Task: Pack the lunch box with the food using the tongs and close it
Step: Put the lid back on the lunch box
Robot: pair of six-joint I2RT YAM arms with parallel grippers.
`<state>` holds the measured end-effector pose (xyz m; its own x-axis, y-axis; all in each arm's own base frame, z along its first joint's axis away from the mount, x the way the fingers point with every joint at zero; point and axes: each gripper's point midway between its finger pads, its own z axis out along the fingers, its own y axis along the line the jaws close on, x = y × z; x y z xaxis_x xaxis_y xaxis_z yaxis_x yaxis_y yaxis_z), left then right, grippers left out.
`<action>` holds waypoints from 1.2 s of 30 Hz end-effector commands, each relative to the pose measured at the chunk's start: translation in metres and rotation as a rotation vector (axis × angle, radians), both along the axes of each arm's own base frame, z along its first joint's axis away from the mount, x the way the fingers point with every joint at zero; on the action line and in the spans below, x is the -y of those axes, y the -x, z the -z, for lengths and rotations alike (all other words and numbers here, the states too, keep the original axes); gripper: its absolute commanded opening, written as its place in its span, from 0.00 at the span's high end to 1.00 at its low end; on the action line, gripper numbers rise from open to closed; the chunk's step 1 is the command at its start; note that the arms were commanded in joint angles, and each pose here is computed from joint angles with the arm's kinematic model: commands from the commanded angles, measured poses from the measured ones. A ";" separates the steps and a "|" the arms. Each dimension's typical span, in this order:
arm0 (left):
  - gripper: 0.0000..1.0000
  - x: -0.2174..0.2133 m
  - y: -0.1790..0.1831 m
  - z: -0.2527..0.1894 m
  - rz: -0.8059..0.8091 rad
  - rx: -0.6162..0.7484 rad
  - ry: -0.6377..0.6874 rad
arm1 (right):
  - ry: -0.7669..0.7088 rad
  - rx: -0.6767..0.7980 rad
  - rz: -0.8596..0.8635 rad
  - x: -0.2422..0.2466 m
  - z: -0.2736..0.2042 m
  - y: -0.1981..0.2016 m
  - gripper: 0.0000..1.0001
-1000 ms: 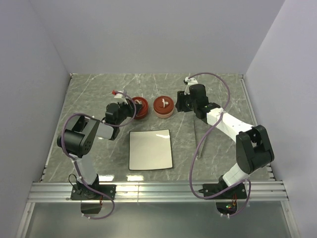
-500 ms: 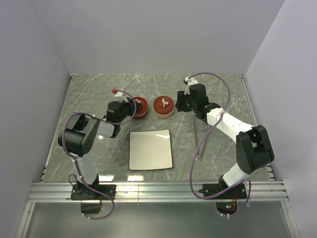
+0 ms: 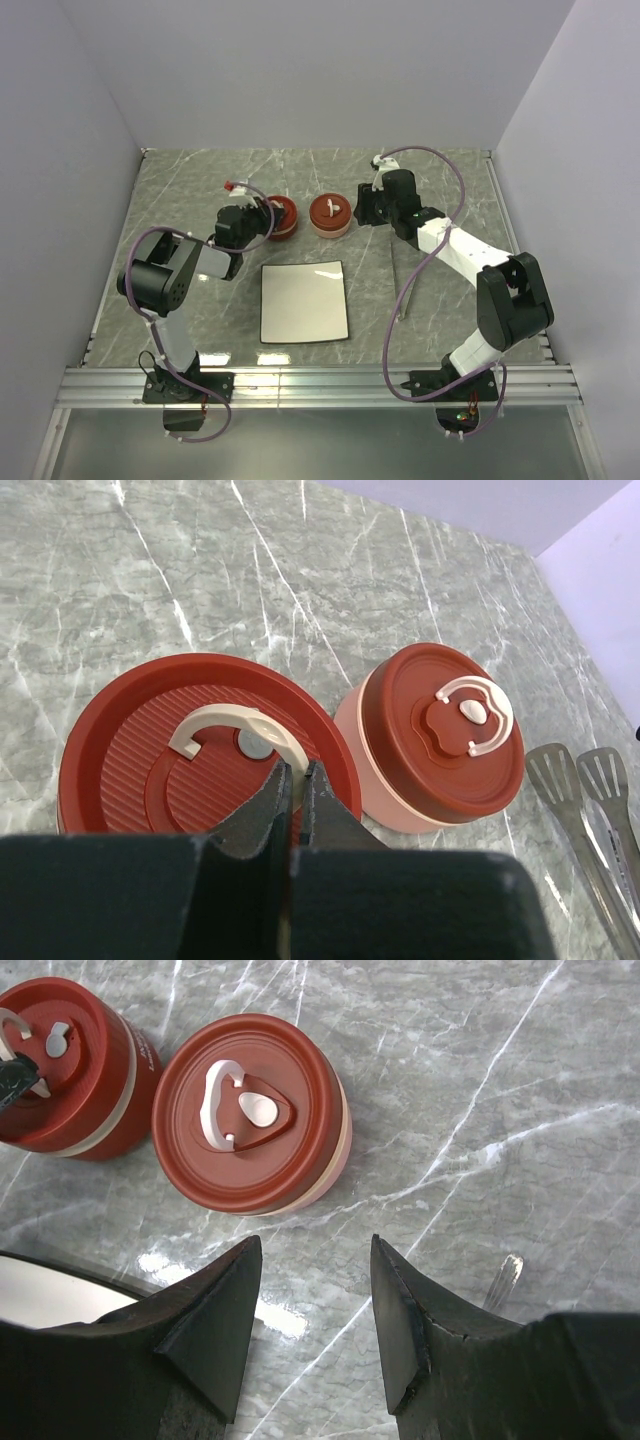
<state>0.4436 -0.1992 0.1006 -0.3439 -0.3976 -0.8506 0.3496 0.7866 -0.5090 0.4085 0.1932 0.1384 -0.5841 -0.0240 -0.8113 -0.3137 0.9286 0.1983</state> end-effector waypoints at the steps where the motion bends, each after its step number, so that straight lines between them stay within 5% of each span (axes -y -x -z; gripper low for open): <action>1: 0.99 -0.004 0.004 -0.002 -0.023 0.028 -0.015 | -0.020 0.044 0.008 0.003 -0.015 -0.002 0.45; 17: 0.77 -0.006 0.019 0.000 -0.091 0.070 -0.090 | -0.021 0.040 0.001 0.002 -0.014 0.002 0.45; 24: 0.56 -0.002 0.021 -0.008 -0.082 0.097 -0.084 | -0.019 0.040 0.000 0.002 -0.014 0.002 0.45; 36: 0.51 -0.001 0.027 -0.021 -0.071 0.112 -0.100 | -0.016 0.036 0.000 0.002 -0.014 0.001 0.45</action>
<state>0.4201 -0.1966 0.1028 -0.2602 -0.3396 -0.9039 0.3150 0.8550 -0.4119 0.4040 0.1914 0.1318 -0.5975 -0.0298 -0.8013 -0.3110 0.9297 0.1973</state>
